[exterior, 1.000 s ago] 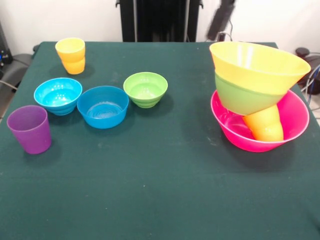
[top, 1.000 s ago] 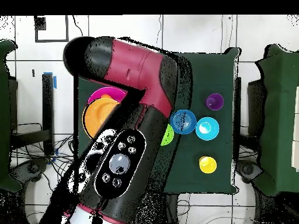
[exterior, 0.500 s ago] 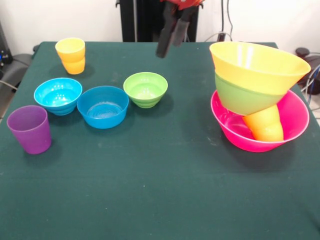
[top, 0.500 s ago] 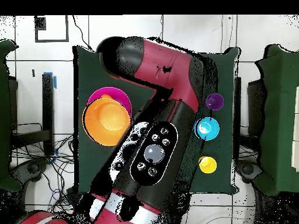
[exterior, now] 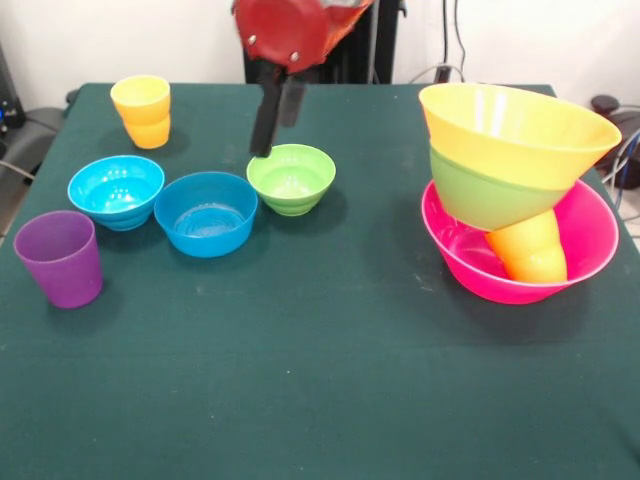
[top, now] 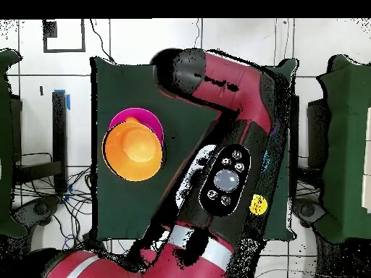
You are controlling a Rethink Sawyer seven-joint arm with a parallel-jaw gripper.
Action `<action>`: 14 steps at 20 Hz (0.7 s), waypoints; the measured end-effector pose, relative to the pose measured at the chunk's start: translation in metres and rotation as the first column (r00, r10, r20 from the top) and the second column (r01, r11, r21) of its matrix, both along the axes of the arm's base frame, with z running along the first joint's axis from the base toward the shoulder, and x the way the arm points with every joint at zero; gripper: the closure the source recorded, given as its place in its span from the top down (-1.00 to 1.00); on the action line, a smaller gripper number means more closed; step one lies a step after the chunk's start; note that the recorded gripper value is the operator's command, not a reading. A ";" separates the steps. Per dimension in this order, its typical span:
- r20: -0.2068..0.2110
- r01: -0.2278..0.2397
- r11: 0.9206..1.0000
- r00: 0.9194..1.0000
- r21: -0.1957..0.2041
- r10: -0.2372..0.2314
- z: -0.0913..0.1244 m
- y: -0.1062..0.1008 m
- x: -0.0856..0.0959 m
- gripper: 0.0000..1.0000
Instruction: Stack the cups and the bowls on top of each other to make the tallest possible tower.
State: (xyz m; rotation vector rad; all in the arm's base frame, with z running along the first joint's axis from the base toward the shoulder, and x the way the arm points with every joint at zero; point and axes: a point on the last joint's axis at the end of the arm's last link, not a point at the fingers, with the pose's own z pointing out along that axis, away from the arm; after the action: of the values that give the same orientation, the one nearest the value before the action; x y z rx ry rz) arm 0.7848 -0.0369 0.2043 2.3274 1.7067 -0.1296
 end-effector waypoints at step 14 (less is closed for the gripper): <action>-0.047 -0.458 0.888 0.889 -0.050 0.456 -0.004 -0.049 0.027 1.00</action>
State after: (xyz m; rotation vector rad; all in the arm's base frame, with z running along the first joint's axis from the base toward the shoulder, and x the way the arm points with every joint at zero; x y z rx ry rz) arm 0.8121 -0.0862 0.2004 1.8249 2.1816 -0.1278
